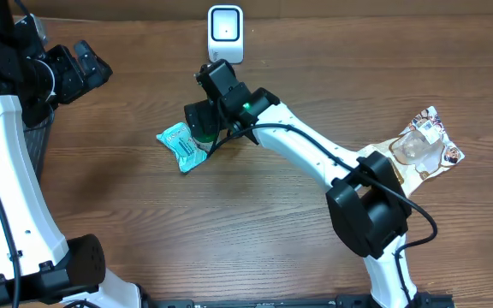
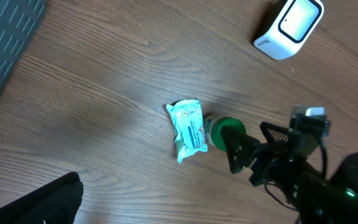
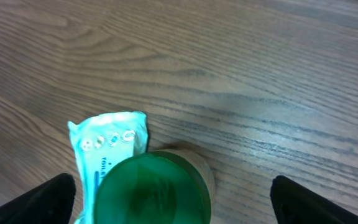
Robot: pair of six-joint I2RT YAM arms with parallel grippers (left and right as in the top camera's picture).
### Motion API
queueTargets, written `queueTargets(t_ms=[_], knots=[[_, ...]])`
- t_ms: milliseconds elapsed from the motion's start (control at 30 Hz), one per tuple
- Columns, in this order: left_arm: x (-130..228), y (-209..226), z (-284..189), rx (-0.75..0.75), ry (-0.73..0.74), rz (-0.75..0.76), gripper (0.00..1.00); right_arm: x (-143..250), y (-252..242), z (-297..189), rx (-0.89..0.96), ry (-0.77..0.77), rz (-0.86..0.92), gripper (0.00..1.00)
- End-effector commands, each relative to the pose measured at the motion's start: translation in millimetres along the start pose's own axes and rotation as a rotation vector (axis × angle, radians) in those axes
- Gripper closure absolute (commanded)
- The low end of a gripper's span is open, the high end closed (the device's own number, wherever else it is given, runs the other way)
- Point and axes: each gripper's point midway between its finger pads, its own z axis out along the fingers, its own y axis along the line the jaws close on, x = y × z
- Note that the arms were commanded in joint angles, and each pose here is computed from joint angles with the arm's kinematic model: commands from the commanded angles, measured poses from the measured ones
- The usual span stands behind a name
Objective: Scan the item barcode
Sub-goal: 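Move the right gripper to the green-lidded jar and grasp it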
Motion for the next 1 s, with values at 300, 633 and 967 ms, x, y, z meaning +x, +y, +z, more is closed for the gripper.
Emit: queueTargets(t_ms=[300, 633, 967], knots=[[0, 0, 3, 0.002, 0.009, 0.012, 0.00, 31, 23, 26, -0.001, 0.067, -0.113, 0.10], [0, 0, 3, 0.002, 0.009, 0.012, 0.00, 42, 13, 24, 0.046, 0.110, -0.114, 0.40], [0, 0, 3, 0.002, 0.009, 0.012, 0.01, 22, 3, -14, 0.080, 0.081, -0.119, 0.39]])
